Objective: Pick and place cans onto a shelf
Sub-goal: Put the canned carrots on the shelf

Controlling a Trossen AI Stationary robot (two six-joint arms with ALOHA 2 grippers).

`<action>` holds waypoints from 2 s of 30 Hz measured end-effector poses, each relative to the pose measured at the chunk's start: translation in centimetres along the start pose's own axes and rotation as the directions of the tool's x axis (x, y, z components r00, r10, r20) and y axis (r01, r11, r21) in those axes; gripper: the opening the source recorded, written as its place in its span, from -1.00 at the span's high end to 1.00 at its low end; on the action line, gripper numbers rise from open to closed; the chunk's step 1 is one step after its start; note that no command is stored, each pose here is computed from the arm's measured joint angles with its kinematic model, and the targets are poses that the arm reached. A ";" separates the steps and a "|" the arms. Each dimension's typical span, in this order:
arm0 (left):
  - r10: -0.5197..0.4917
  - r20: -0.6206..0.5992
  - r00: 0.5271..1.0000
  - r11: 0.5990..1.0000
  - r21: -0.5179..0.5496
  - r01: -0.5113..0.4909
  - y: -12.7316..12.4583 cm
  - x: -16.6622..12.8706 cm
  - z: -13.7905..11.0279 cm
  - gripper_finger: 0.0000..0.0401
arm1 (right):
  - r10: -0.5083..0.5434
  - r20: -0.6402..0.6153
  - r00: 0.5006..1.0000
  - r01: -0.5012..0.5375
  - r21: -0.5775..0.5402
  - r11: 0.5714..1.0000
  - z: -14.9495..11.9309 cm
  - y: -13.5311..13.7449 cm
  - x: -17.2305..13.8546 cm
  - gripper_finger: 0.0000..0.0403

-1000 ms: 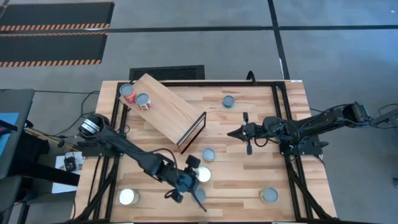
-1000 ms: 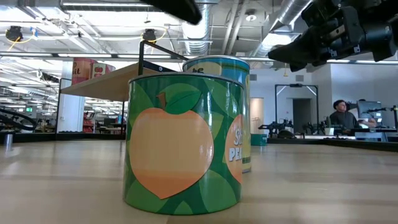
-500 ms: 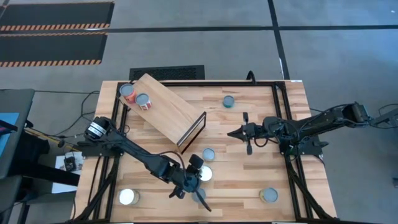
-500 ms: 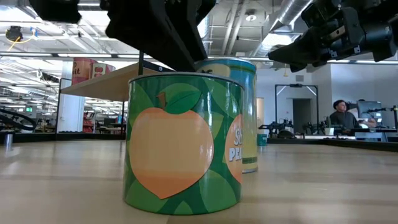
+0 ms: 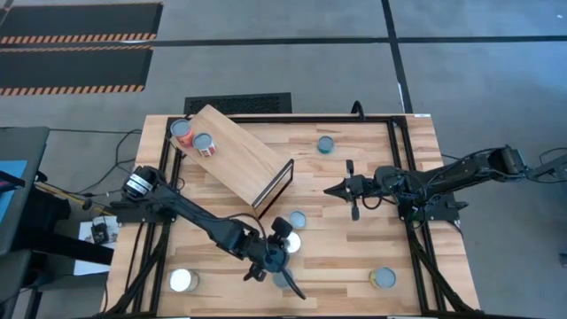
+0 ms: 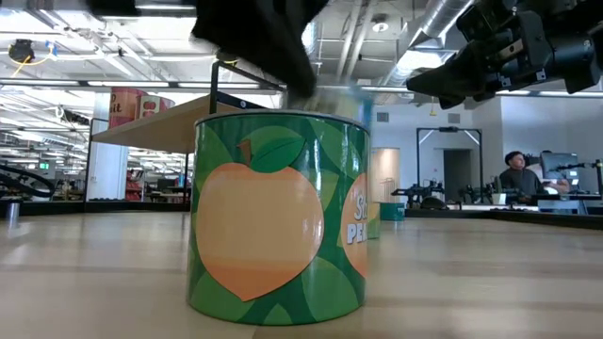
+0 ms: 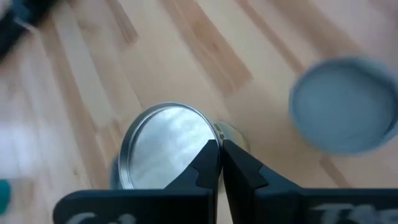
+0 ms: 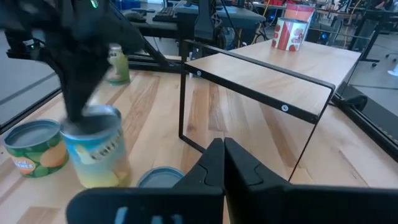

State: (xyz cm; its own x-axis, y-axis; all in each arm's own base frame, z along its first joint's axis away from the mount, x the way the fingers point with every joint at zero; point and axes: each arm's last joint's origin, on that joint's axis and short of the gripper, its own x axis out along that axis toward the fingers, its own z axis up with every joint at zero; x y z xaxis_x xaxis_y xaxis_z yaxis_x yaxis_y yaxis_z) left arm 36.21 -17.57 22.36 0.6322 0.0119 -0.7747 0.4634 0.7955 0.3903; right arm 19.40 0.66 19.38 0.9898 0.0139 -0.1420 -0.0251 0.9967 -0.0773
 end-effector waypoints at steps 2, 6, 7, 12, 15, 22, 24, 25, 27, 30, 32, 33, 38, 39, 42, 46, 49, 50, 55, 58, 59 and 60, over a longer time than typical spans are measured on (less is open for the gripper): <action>0.008 0.026 1.000 1.000 -0.014 -0.008 0.8 -1.2 1.4 1.00 | 0.000 0.000 1.000 0.000 -0.001 1.000 0.0 0.0 0.0 0.93; 0.010 0.039 0.999 0.999 -0.047 -0.008 2.6 -4.6 4.0 1.00 | 0.000 0.000 1.000 0.000 -0.001 1.000 0.0 0.0 0.0 0.93; 0.013 0.049 0.999 0.998 -0.067 -0.010 3.2 -5.6 4.6 1.00 | 0.000 0.000 1.000 0.000 -0.001 1.000 0.0 0.0 0.0 0.93; 0.057 0.010 0.998 0.981 -0.187 -0.054 6.5 -11.5 6.2 1.00 | 0.000 -0.004 1.000 -0.001 -0.002 1.000 0.0 0.0 0.0 0.93; 0.129 -0.068 0.989 0.950 -0.277 -0.143 8.2 -14.9 5.9 1.00 | 0.001 -0.016 1.000 -0.001 -0.001 1.000 -0.2 0.0 0.0 0.93; 0.317 -0.276 0.908 0.801 -0.435 -0.412 10.8 -20.4 2.7 1.00 | 0.002 -0.025 1.000 -0.002 0.002 1.000 -0.2 0.0 0.0 0.93; 0.347 -0.281 0.895 0.749 -0.492 -0.444 11.3 -21.5 1.5 1.00 | 0.002 -0.025 1.000 -0.002 0.002 1.000 -0.2 0.0 0.0 0.93; 0.346 -0.289 0.893 0.735 -0.508 -0.449 11.3 -22.2 0.6 1.00 | 0.002 -0.025 1.000 -0.002 0.003 1.000 -0.2 0.0 0.0 0.93; 0.358 -0.314 0.880 0.674 -0.565 -0.476 11.7 -23.3 -1.4 1.00 | 0.002 -0.026 1.000 -0.002 0.005 1.000 -0.3 0.0 0.0 0.93; 0.349 -0.372 0.860 0.600 -0.616 -0.510 11.6 -24.1 -5.3 1.00 | 0.002 -0.025 1.000 -0.002 0.006 1.000 -0.2 0.0 0.0 0.93; 0.355 -0.369 0.859 0.553 -0.658 -0.511 11.6 -24.3 -7.4 1.00 | 0.002 -0.024 1.000 -0.002 0.006 1.000 -0.2 0.0 0.0 0.93; 0.346 -0.366 0.864 0.538 -0.677 -0.502 11.6 -24.3 -8.5 1.00 | 0.002 -0.022 1.000 -0.002 0.006 1.000 -0.2 0.0 0.0 0.93; 0.309 -0.337 0.890 0.487 -0.748 -0.452 11.1 -23.3 -12.8 1.00 | -0.001 -0.015 1.000 0.001 0.006 1.000 -0.2 0.0 0.0 0.93; 0.301 -0.336 0.893 0.482 -0.754 -0.446 11.0 -23.0 -13.4 1.00 | -0.001 -0.015 1.000 0.001 0.006 1.000 -0.2 0.0 0.0 0.93; 0.269 -0.352 0.897 0.481 -0.758 -0.442 10.6 -22.0 -14.9 1.00 | -0.002 -0.015 1.000 0.002 0.006 1.000 -0.1 0.0 0.0 0.94; 0.259 -0.398 0.880 0.470 -0.744 -0.475 10.6 -21.2 -16.1 1.00 | -0.005 -0.010 1.000 0.005 0.006 1.000 -0.1 0.0 0.0 0.94; 0.264 -0.408 0.874 0.458 -0.744 -0.486 11.0 -21.1 -16.3 1.00 | -0.005 -0.008 1.000 0.005 0.006 1.000 -0.1 0.0 0.0 0.93; 0.267 -0.407 0.873 0.455 -0.745 -0.487 11.1 -21.1 -16.4 1.00 | -0.005 -0.008 1.000 0.005 0.006 1.000 -0.1 0.0 0.0 0.93; 0.259 -0.408 0.876 0.439 -0.758 -0.483 11.6 -21.1 -16.6 1.00 | -0.005 -0.008 1.000 0.005 0.005 1.000 -0.1 0.0 0.0 0.93; 0.260 -0.414 0.872 0.429 -0.760 -0.489 11.7 -21.1 -16.8 1.00 | -0.005 -0.008 1.000 0.005 0.003 1.000 -0.1 0.0 0.0 0.93; 0.260 -0.417 0.871 0.426 -0.760 -0.491 11.8 -21.1 -16.8 1.00 | -0.005 -0.008 1.000 0.005 0.003 1.000 -0.1 0.0 0.0 0.93; 0.261 -0.418 0.870 0.424 -0.760 -0.492 11.8 -21.1 -16.9 1.00 | -0.005 -0.008 1.000 0.005 0.003 1.000 -0.1 0.0 0.0 0.93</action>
State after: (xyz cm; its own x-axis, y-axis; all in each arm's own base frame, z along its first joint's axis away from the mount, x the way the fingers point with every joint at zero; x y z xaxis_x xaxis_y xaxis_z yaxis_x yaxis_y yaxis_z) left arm 17.87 1.80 34.94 0.4112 0.4711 -0.7804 -0.5869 0.7919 0.1688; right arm 19.39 0.63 19.30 0.9887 0.0084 -0.1499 -0.0198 0.9970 -0.0752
